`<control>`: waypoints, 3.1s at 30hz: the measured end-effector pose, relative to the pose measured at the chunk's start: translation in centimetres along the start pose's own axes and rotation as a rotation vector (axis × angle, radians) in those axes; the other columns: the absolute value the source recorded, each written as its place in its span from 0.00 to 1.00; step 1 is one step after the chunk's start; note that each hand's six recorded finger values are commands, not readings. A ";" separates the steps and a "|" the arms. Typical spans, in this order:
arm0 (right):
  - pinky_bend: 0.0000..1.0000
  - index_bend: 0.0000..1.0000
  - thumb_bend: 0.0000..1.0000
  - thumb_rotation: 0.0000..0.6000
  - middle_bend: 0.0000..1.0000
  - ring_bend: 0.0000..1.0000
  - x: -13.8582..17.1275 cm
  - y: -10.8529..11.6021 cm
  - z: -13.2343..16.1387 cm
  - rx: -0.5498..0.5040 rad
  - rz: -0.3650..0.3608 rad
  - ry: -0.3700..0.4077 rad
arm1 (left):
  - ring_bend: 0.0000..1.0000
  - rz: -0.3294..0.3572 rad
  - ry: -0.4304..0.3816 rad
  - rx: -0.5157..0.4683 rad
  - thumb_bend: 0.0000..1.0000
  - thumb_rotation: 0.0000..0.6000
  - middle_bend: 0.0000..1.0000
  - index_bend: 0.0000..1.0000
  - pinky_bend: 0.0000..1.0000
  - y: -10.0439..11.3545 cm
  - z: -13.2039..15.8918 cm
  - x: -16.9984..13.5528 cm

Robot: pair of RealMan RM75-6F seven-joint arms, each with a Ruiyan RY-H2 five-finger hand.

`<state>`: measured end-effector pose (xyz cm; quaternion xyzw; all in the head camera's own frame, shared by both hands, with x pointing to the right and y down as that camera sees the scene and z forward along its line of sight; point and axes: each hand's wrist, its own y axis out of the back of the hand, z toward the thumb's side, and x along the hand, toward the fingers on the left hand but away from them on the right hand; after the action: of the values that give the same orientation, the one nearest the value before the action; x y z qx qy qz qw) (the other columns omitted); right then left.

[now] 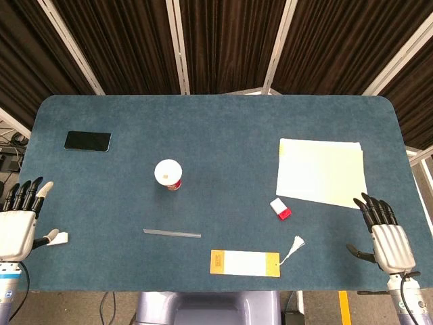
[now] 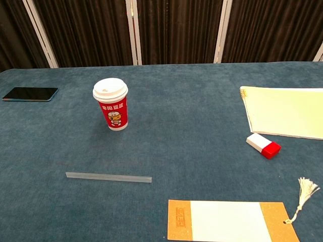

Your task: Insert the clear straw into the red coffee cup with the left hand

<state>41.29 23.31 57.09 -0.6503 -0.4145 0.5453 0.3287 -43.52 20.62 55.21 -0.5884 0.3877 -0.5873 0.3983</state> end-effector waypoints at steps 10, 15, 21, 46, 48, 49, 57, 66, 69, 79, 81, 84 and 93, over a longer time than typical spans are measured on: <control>0.00 0.06 0.14 1.00 0.00 0.00 0.1 0.0 0.0 0.001 0.001 0.001 | 0.00 -0.011 -0.006 0.010 0.04 1.00 0.00 0.10 0.00 -0.1 0.1 -0.2; 0.00 0.06 0.14 1.00 0.00 0.00 0.0 0.0 0.0 0.001 0.003 -0.003 | 0.00 -0.017 -0.010 0.010 0.04 1.00 0.00 0.10 0.00 -0.2 0.3 -0.1; 0.00 0.06 0.14 1.00 0.00 0.00 -0.1 -0.1 -0.1 -0.004 0.008 -0.008 | 0.00 -0.026 -0.010 0.014 0.04 1.00 0.00 0.10 0.00 -0.3 0.3 0.0; 0.00 0.06 0.14 1.00 0.00 0.00 0.1 0.0 0.0 -0.010 0.003 -0.007 | 0.72 -0.110 -0.069 0.012 0.05 1.00 0.76 0.44 0.66 -0.9 3.2 0.1; 0.00 0.06 0.14 1.00 0.00 0.00 0.1 0.0 0.0 -0.010 0.003 -0.007 | 0.80 -0.122 -0.086 0.020 0.05 1.00 0.85 0.47 0.71 -1.1 3.9 0.3; 0.00 0.06 0.14 1.00 0.00 0.00 0.1 0.0 0.0 -0.010 0.003 -0.007 | 0.82 -0.129 -0.099 0.023 0.05 1.00 0.88 0.48 0.72 -1.3 4.6 0.4; 0.00 0.06 0.14 1.00 0.00 0.00 0.1 0.0 -0.1 -0.016 0.007 -0.010 | 0.92 -0.185 -0.166 0.025 0.14 1.00 1.00 0.53 0.78 -3.0 8.7 1.8; 0.00 0.06 0.14 1.00 0.00 0.00 0.0 0.1 -0.1 -0.016 0.003 -0.013 | 0.92 -0.303 -0.145 0.051 0.29 1.00 1.00 0.53 0.78 -5.7 10.9 4.0; 0.00 0.06 0.14 1.00 0.00 0.00 0.0 0.1 -0.2 -0.017 0.002 -0.017 | 0.92 -0.366 -0.136 0.057 0.32 1.00 1.00 0.52 0.78 -7.1 11.7 4.6; 0.00 0.06 0.14 1.00 0.00 0.00 0.1 0.1 -0.3 -0.018 0.002 -0.020 | 0.92 -0.481 -0.179 0.055 0.32 1.00 1.00 0.52 0.78 -10.5 16.8 5.8; 0.00 0.06 0.14 1.00 0.00 0.00 0.1 0.2 -0.3 -0.018 0.003 -0.023 | 0.92 -0.492 -0.188 0.056 0.32 1.00 1.00 0.52 0.78 -11.0 17.7 6.0; 0.00 0.06 0.14 1.00 0.00 0.00 0.1 0.2 -0.4 -0.021 0.002 -0.027 | 0.92 -0.498 -0.210 0.069 0.32 1.00 1.00 0.53 0.78 -11.3 19.1 6.3; 0.00 0.06 0.14 1.00 0.00 0.00 0.0 0.2 -0.4 -0.030 0.003 -0.028 | 0.92 -0.509 -0.245 0.103 0.32 1.00 1.00 0.53 0.78 -12.4 21.6 6.8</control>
<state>41.74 23.27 56.97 -0.6480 -0.4261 0.5487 0.3121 -21.99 19.32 69.39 -0.7122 0.1461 -0.6120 0.3111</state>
